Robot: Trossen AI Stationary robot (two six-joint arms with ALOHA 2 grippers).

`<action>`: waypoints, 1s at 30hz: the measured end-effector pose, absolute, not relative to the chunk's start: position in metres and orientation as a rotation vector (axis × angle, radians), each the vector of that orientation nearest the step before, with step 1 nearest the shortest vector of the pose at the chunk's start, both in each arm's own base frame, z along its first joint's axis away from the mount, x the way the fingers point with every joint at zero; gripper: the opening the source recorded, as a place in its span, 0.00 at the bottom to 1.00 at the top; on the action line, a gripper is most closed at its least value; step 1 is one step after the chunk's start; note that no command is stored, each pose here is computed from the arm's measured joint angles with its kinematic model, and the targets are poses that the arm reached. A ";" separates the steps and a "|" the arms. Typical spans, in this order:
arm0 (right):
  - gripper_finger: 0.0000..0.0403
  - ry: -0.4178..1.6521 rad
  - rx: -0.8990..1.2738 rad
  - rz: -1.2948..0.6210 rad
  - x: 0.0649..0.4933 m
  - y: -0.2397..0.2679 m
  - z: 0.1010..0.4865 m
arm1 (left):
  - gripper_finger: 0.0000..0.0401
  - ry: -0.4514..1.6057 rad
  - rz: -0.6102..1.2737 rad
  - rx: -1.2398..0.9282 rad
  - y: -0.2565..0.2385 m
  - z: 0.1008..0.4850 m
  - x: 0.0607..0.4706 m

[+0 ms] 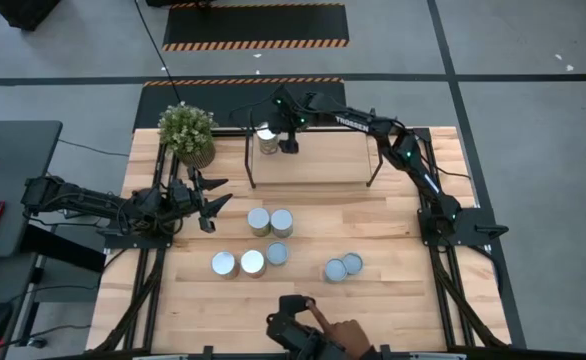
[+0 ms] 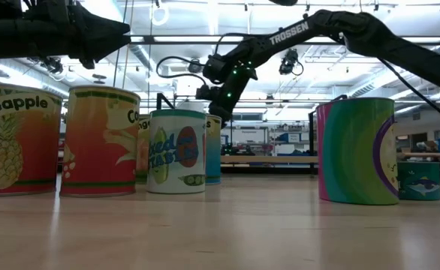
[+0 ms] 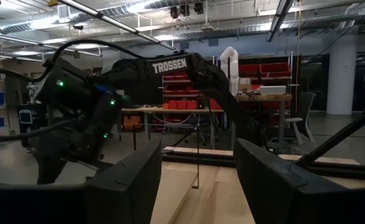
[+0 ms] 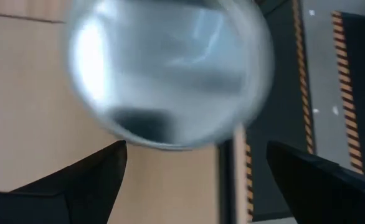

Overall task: Pick and place cans onto a shelf
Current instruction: Put the blue can on the shelf

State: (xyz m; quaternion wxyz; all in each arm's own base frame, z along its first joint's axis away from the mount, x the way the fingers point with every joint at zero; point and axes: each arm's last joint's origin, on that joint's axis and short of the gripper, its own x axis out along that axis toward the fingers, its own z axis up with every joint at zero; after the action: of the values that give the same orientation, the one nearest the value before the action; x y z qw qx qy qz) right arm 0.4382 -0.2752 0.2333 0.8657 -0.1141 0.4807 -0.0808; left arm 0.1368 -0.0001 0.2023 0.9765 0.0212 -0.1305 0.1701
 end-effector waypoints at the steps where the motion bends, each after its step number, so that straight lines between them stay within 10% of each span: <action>1: 0.97 1.001 -0.243 -0.178 0.438 -0.277 0.234 | 0.51 -0.263 0.344 0.042 0.000 0.202 0.137; 15: 0.97 1.099 -0.256 -0.211 0.432 -0.268 0.238 | 0.51 -0.249 0.345 0.046 0.000 0.201 0.137; 30: 0.92 1.262 -0.188 0.096 0.453 -0.120 0.261 | 0.51 -0.147 0.508 0.065 0.004 0.192 0.137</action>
State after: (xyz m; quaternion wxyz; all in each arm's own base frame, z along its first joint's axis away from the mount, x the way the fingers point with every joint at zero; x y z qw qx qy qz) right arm 0.4530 -0.1198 0.2614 0.8023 -0.0878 0.5887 0.0447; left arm 0.1371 0.0038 0.1925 0.9648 0.0323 -0.0728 0.2508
